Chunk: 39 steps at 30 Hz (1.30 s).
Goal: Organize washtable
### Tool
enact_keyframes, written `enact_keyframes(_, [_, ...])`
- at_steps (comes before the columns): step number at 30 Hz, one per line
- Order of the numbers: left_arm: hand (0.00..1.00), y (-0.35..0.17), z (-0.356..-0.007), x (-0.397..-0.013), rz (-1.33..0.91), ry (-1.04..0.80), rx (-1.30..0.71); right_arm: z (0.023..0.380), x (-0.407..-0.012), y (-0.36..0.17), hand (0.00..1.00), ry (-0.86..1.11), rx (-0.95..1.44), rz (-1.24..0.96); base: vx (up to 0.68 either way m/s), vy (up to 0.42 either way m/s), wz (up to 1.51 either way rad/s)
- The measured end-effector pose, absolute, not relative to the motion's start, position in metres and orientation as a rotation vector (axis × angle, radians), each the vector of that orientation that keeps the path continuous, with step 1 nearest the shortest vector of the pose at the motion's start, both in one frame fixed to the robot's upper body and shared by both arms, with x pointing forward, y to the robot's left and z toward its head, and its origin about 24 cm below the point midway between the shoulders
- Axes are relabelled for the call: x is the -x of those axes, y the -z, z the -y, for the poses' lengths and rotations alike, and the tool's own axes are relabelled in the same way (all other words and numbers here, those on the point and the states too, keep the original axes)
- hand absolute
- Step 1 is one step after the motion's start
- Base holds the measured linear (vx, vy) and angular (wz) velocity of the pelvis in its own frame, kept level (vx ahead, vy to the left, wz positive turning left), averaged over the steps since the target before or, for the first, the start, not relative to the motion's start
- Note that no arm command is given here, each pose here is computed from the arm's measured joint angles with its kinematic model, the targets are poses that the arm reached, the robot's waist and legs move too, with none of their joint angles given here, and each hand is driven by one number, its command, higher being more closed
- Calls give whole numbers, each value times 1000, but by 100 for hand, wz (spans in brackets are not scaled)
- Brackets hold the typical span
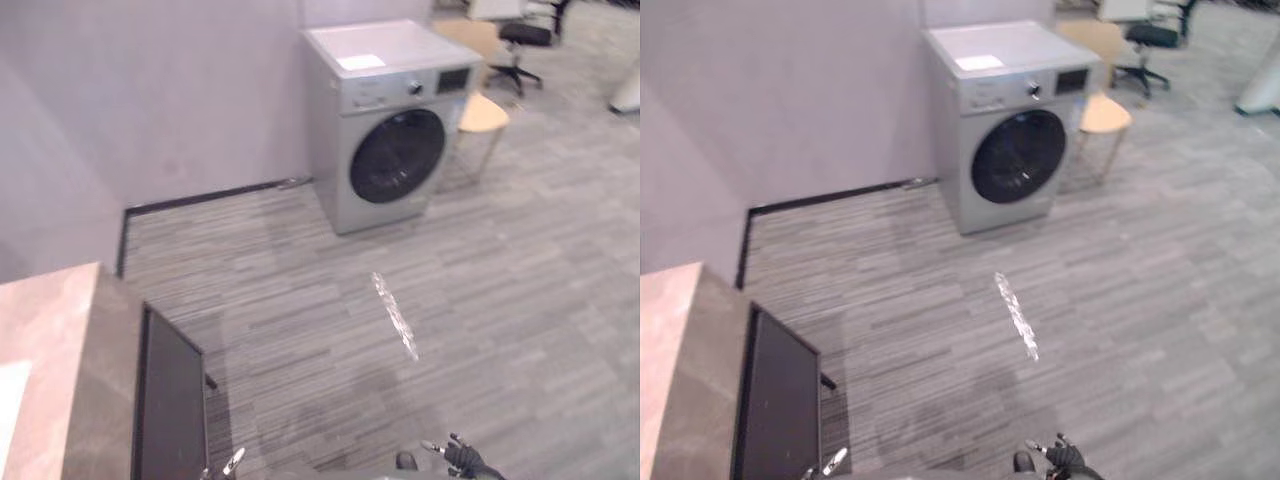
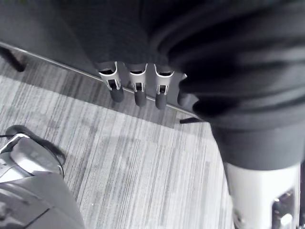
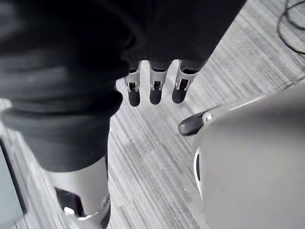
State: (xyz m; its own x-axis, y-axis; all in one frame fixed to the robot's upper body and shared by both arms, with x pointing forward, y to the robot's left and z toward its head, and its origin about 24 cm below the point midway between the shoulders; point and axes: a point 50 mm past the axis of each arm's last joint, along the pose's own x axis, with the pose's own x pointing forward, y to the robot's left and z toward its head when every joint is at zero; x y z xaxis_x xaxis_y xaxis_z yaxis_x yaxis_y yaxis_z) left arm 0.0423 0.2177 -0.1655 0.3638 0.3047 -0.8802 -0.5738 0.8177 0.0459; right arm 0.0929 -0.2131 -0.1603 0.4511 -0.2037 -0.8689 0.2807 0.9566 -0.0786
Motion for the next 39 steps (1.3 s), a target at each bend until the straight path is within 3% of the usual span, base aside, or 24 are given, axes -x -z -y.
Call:
enact_keyframes(6, [0, 166, -205, -52, -1053, -513, 280, 215, -101, 155, 0, 280, -49, -1000, 17, 39, -127])
enact_keyframes(16, [0, 167, -218, -30, -1111, -522, 223, 215, -79, 161, 0, 341, -97, -1059, 59, 35, -76])
enact_keyframes(25, [0, 166, -215, -39, -1073, -571, 279, 223, -59, 163, 0, 382, -97, -1109, 90, -83, -59])
enact_keyframes(34, [0, 168, -211, -10, -1119, -631, 315, 218, -63, 165, 0, 377, -113, -1111, 69, 152, -64])
enact_keyframes(39, [0, 166, -217, -21, -1093, -616, 293, 213, -47, 168, 0, 389, -134, -1150, 193, 233, -7])
